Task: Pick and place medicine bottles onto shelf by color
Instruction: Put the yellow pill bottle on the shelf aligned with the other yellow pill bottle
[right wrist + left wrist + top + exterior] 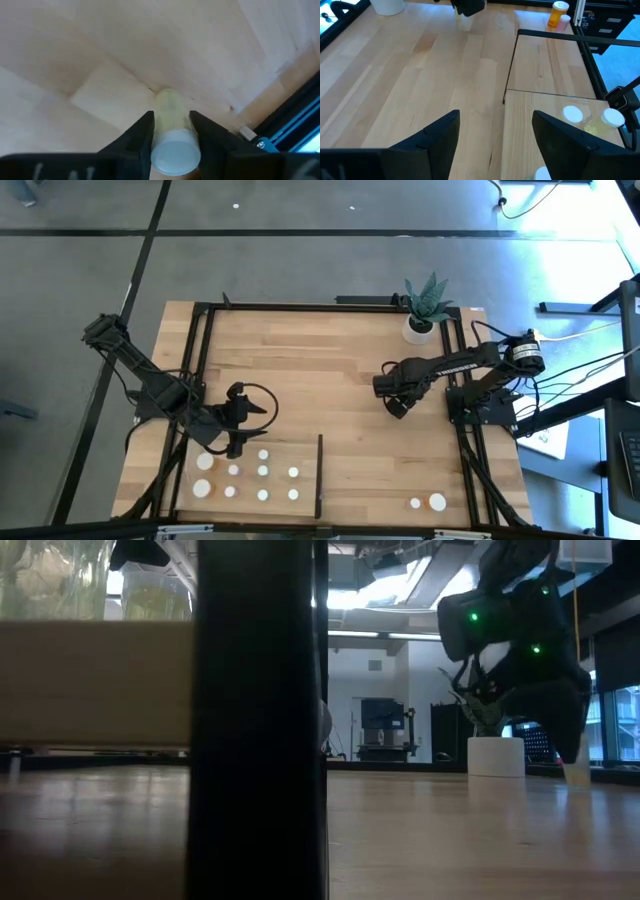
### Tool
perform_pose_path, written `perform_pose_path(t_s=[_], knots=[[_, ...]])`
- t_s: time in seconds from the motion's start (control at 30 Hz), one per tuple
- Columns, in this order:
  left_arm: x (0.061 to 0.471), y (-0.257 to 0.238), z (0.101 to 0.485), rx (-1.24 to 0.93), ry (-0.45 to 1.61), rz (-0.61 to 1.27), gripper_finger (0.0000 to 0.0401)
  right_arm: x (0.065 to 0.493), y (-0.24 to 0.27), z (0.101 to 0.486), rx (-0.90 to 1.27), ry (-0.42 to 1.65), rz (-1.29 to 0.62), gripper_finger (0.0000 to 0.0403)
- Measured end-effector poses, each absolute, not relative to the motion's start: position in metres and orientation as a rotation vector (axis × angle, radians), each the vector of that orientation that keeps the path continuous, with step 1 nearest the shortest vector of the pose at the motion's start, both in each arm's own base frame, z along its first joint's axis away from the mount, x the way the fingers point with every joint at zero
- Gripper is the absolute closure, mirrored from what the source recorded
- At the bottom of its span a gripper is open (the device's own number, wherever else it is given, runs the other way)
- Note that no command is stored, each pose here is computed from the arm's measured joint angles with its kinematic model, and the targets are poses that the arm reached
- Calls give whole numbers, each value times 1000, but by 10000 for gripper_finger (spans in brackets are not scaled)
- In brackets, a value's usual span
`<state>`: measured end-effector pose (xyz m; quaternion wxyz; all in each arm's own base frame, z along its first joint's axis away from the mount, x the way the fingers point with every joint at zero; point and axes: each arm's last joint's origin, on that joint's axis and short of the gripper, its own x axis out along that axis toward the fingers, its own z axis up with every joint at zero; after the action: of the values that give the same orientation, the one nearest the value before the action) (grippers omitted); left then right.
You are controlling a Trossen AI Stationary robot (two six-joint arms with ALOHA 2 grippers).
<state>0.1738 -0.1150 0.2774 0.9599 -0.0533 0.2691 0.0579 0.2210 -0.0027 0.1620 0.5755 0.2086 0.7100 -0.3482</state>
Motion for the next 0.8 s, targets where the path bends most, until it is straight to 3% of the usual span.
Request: perform_pose_path(t_s=[0.23,0.6,0.8], knots=[[174,-115,277,-107,546,117,159,247,6,191,480,1547,-725,289],[174,-115,277,-108,546,117,159,294,20,278,361,1241,-560,289],[174,-115,277,-107,546,117,159,329,26,303,238,1243,-470,289]])
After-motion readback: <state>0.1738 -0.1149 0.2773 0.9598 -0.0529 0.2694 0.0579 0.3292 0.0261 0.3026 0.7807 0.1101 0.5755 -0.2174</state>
